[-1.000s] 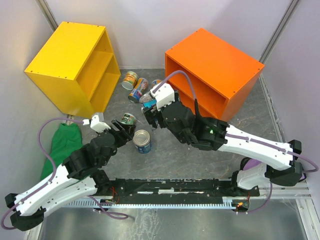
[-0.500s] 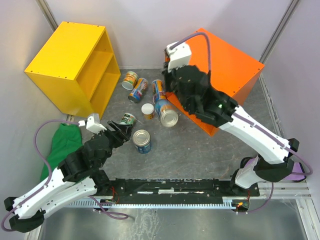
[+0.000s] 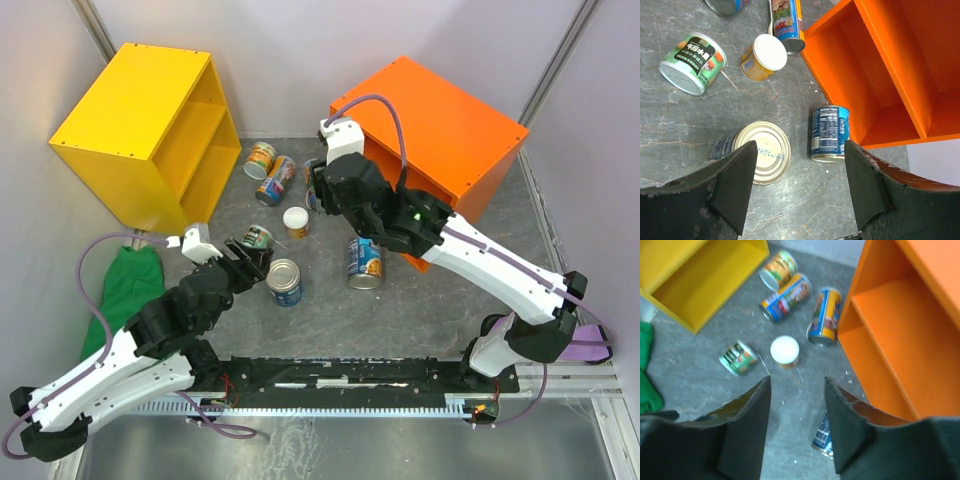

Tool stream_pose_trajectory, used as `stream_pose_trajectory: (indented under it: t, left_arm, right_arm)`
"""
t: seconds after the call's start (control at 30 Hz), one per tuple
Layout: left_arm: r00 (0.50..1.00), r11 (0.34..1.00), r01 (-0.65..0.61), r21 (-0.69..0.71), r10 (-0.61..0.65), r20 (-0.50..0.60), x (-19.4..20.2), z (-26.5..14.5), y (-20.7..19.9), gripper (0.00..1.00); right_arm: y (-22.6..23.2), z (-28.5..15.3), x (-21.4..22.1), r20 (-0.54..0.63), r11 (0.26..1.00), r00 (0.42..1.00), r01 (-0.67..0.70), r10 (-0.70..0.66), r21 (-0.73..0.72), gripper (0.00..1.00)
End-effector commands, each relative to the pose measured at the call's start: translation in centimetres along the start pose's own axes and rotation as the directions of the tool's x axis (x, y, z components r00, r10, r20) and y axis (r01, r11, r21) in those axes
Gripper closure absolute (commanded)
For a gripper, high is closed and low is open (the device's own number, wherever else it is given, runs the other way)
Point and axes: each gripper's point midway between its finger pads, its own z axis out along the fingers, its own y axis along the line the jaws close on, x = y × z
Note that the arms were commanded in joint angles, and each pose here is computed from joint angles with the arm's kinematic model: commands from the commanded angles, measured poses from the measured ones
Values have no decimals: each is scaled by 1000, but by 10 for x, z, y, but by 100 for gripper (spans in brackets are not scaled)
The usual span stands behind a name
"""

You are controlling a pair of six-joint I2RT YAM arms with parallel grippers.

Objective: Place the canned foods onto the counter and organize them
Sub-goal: Pick up the canned food from the center of the board.

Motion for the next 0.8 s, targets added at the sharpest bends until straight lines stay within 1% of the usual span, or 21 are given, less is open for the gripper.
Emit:
stream_pose_trajectory:
  t: [0.0, 0.07, 0.2, 0.3, 0.33, 0.4, 0.5, 0.77]
  left_arm:
    - [1000, 999, -18, 48, 16, 26, -11, 2, -18, 24]
    - [1000, 998, -4, 55, 3, 27, -10, 2, -18, 23]
    - [1000, 998, 19, 67, -21, 24, -8, 1, -17, 24]
    - [999, 997, 29, 68, -31, 18, -5, 1, -17, 24]
    - [999, 997, 30, 70, -31, 16, -5, 1, -17, 23]
    - [999, 997, 33, 76, -34, 13, -5, 1, -19, 24]
    - [999, 997, 34, 76, -34, 9, -5, 0, -19, 23]
    - [999, 996, 43, 72, -43, 7, -4, -2, -13, 24]
  right_arm:
    - [-9, -9, 51, -143, 994, 985, -89, 97, 63, 39]
    - [-19, -11, 80, -204, 989, 972, -92, 115, 118, 31]
    - [-39, -14, 124, -299, 973, 947, -49, 117, 226, 18]
    - [-50, -11, 156, -381, 957, 920, 20, 96, 290, 13]
    - [-57, -11, 164, -397, 945, 914, 51, 87, 324, 9]
    - [-67, -10, 181, -432, 927, 898, 91, 82, 365, 7]
    - [-83, -7, 201, -457, 906, 882, 95, 116, 412, 7]
    - [-116, 7, 256, -546, 865, 816, 126, 188, 486, 6]
